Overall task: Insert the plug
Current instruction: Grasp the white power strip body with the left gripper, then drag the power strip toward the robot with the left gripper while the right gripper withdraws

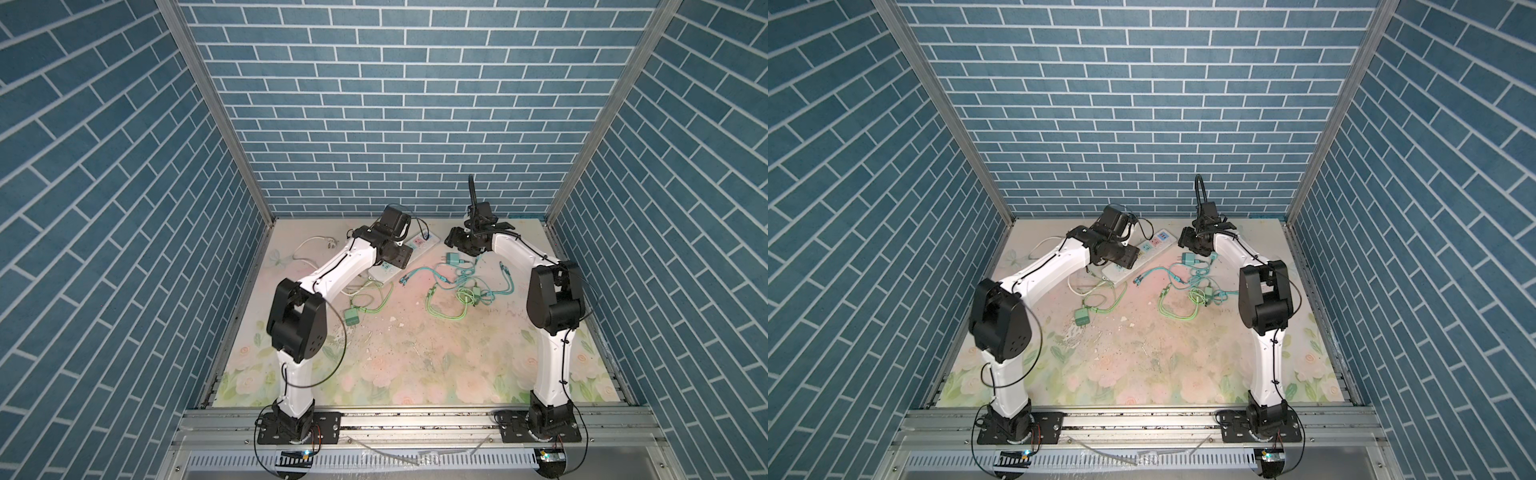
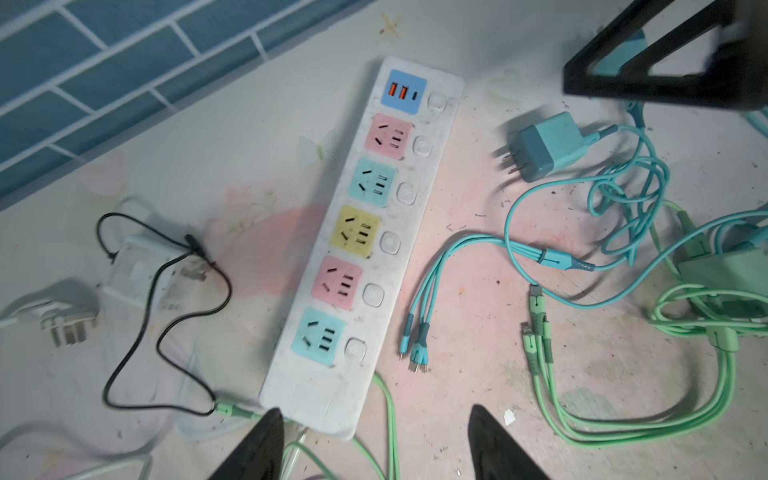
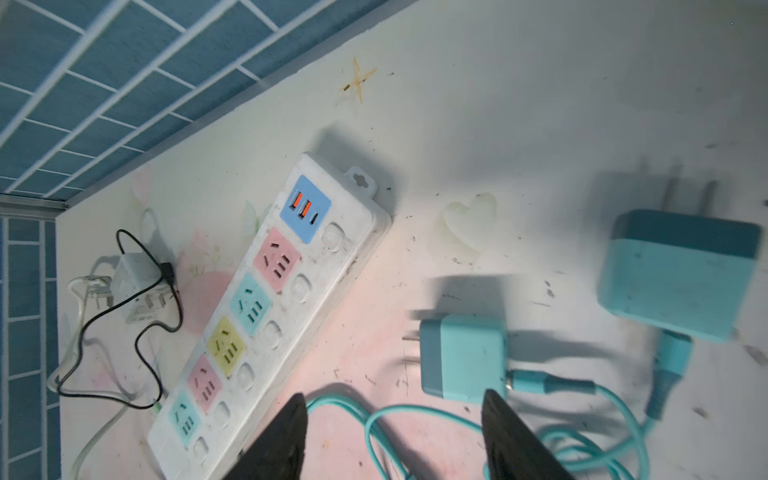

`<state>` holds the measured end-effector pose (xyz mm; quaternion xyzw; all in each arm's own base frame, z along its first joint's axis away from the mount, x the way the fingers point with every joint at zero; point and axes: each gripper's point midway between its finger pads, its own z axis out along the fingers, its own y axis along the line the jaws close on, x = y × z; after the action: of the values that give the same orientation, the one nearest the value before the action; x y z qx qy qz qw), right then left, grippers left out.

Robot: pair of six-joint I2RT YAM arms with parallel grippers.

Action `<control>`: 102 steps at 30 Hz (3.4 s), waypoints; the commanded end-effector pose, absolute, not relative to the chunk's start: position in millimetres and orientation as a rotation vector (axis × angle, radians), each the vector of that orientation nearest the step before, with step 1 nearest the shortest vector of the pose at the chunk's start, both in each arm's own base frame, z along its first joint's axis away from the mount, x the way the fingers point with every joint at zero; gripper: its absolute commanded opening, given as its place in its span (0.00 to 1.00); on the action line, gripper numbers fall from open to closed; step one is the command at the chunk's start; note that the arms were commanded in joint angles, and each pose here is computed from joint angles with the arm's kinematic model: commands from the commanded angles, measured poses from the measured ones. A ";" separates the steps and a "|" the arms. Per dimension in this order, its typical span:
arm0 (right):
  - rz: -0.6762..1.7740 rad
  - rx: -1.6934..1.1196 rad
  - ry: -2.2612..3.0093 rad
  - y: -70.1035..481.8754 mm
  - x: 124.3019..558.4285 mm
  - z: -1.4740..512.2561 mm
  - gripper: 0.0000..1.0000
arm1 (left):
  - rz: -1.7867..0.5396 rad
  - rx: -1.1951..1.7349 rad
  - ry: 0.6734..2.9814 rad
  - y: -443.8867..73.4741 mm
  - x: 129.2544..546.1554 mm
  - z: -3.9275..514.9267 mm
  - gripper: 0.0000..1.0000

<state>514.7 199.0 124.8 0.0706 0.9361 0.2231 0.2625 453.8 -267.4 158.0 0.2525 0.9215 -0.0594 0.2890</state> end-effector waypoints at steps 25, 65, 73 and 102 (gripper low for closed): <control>0.594 0.150 2.535 164.0 475.9 134.7 0.67 | -0.160 0.874 2.638 -271.8 505.2 69.4 1.00; 0.563 0.100 2.526 156.6 458.8 151.3 0.66 | -0.189 0.887 2.745 -269.2 508.8 17.4 0.63; 0.505 0.087 2.519 144.6 444.1 160.9 0.67 | -0.150 0.865 2.646 -271.9 521.3 57.2 0.42; 0.321 0.149 2.443 94.1 357.8 202.8 0.67 | -0.164 1.166 2.297 -303.9 401.4 265.4 0.33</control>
<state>375.4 109.2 208.1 0.0508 0.9283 0.1536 0.3347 422.8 -305.6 261.2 0.4134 0.8612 -0.0682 0.2879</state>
